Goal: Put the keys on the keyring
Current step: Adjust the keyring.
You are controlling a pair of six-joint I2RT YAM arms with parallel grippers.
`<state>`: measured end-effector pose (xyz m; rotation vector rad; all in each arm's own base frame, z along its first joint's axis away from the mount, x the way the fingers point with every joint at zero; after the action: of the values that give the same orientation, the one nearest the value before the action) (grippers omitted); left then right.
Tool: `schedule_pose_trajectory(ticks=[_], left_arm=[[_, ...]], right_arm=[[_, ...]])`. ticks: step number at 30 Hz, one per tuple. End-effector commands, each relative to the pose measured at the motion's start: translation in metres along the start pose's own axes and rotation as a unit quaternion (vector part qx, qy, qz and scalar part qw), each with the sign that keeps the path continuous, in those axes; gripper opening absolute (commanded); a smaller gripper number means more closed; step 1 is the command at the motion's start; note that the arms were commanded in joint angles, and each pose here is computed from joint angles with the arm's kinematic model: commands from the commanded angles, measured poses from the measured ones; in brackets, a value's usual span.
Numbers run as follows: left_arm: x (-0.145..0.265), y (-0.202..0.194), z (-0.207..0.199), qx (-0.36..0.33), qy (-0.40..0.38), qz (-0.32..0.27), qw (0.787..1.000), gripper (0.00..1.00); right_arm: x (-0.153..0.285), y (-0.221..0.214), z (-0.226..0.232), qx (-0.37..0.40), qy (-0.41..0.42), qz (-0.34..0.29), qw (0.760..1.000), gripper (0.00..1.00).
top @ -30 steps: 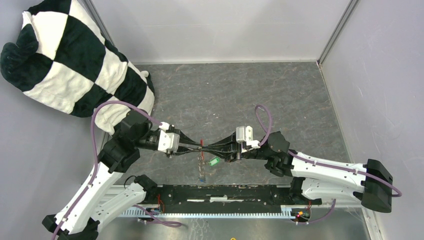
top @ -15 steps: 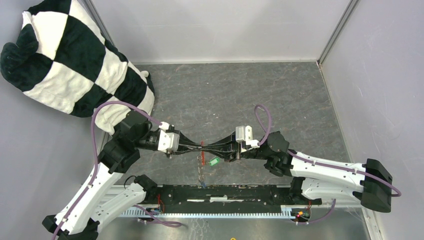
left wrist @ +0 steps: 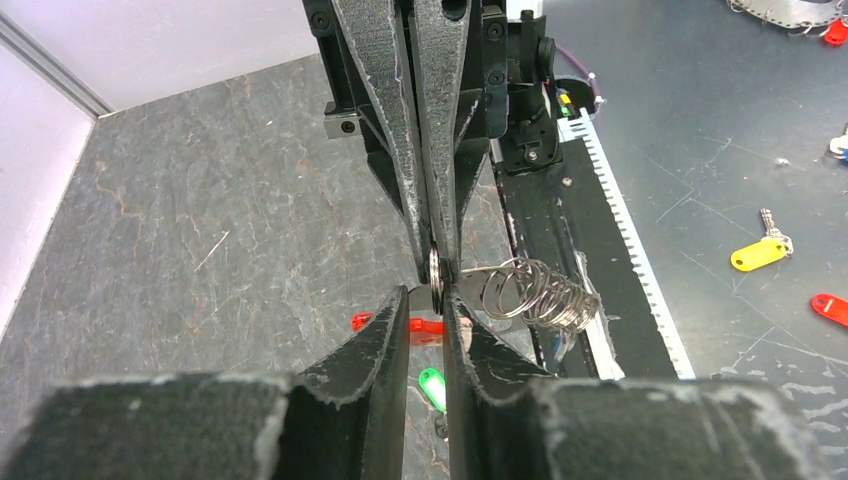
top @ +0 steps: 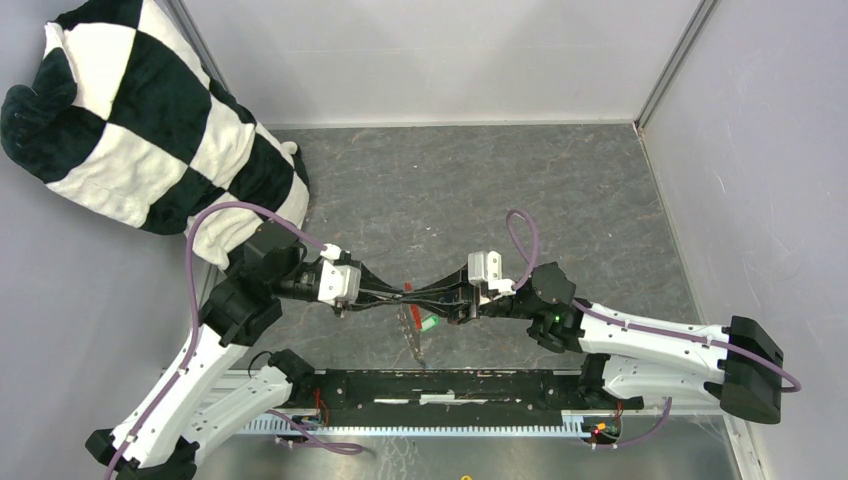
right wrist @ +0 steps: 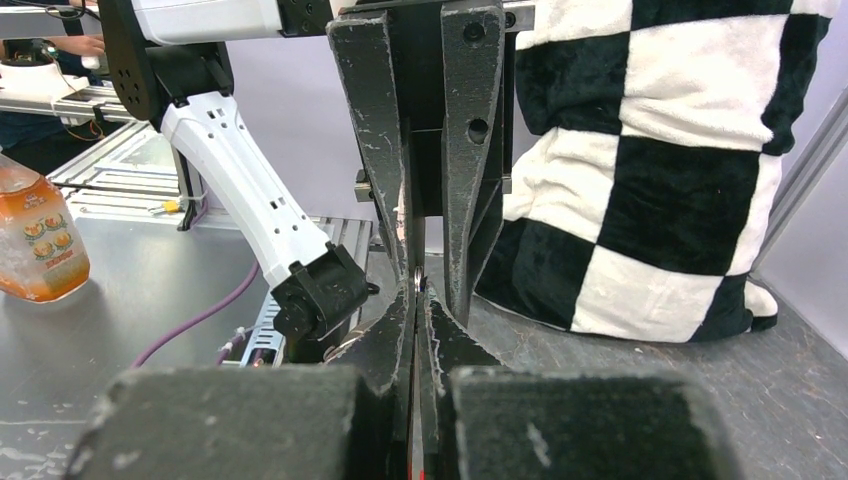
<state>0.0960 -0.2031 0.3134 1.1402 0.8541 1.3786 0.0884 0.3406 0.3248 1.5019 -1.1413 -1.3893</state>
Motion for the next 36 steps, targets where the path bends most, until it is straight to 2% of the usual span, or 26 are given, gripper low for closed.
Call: schedule_pose_trajectory(ticks=[1,6,9,16,20,25,36], left_arm=[[-0.002,-0.001,0.001,0.001,0.002,-0.002,1.000,0.21],[-0.002,-0.005,0.010,0.002,0.036,0.008,0.999,0.12],[-0.002,-0.005,0.012,0.003,0.042,0.009,0.999,0.03],[-0.002,-0.003,0.008,0.007,0.029,0.002,1.000,0.02],[-0.002,-0.001,0.000,-0.011,0.007,-0.005,1.000,0.02],[0.002,-0.004,-0.007,-0.064,-0.013,0.003,0.998,0.02],[0.011,-0.001,-0.014,-0.223,-0.027,0.003,0.974,0.02]], right_arm=[[-0.004,0.016,-0.001,0.010,-0.002,-0.032,0.999,0.01],[-0.007,0.012,-0.004,0.012,-0.012,-0.019,1.000,0.01],[-0.008,0.008,-0.006,0.013,-0.022,-0.008,1.000,0.01],[-0.011,0.004,-0.005,0.011,-0.022,0.008,1.000,0.01],[-0.007,0.005,-0.002,0.009,-0.018,0.014,1.000,0.13],[0.002,0.008,0.000,0.003,-0.022,0.030,0.999,0.36],[0.043,0.012,-0.010,0.021,-0.095,0.081,0.992,0.52]])
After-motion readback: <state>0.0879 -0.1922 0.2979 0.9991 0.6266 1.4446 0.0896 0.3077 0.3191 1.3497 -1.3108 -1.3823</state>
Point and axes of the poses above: each gripper's point midway between its finger pads, its own x axis back along the fingers, its own z axis along the line the jaws close on, y = z × x, the point moved 3 cm from there along x, back along the fingers, and after that the axes turned 2 degrees about -x, right-handed, at the moved point
